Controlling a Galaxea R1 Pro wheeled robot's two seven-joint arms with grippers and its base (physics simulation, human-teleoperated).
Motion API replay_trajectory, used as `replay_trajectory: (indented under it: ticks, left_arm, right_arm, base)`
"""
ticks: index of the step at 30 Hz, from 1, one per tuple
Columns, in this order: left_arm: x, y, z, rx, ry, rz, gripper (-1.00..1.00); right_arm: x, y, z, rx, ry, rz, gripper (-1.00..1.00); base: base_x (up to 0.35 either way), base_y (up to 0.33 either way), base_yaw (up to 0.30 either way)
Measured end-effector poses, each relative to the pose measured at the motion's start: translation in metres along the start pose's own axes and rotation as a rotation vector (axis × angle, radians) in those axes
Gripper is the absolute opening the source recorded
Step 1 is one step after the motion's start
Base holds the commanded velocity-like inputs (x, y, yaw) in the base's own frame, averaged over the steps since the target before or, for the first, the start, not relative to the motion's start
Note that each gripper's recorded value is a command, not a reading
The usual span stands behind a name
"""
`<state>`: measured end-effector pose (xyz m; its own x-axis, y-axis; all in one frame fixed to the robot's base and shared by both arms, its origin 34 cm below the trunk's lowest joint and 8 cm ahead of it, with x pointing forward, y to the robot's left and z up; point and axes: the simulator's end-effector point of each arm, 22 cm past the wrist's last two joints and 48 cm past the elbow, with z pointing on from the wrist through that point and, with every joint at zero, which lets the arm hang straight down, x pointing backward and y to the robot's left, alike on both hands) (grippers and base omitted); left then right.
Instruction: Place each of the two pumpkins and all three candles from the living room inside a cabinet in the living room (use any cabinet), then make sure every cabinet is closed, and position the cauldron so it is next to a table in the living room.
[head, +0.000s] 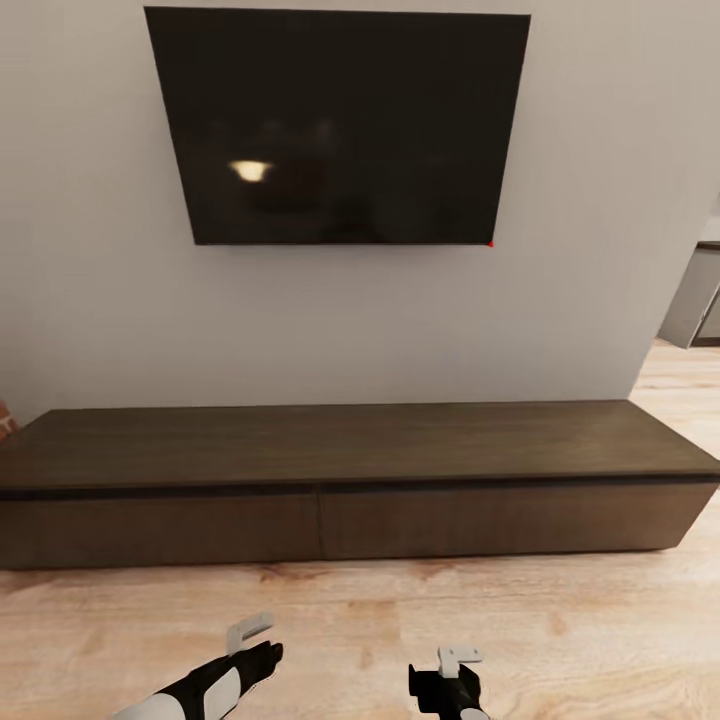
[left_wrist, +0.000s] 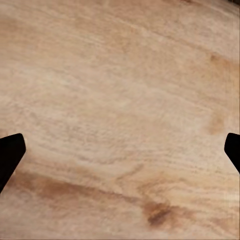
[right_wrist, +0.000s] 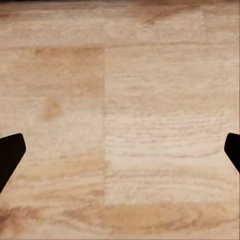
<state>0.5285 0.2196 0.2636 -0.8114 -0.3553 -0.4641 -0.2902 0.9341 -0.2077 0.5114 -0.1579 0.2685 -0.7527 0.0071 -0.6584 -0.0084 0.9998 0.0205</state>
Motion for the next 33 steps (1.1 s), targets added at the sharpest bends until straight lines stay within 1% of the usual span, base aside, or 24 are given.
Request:
replay_trajectory:
  ticks: [12,33]
  left_arm:
    - [-0.0004,0.0012,0.0001,-0.002,0.0,0.0,1.0]
    - [-0.0004,0.0017,0.0001,-0.003,0.0,-0.003,1.0]
  right_arm:
    - [0.0003,0.0004,0.0,-0.001,0.001,0.0,1.0]
    - [0.0003,0.0013,-0.0001,-0.001,0.002,0.001,1.0]
  base:
    - [0.036,0.31,0.0]
    - [0.0,0.013,0.0]
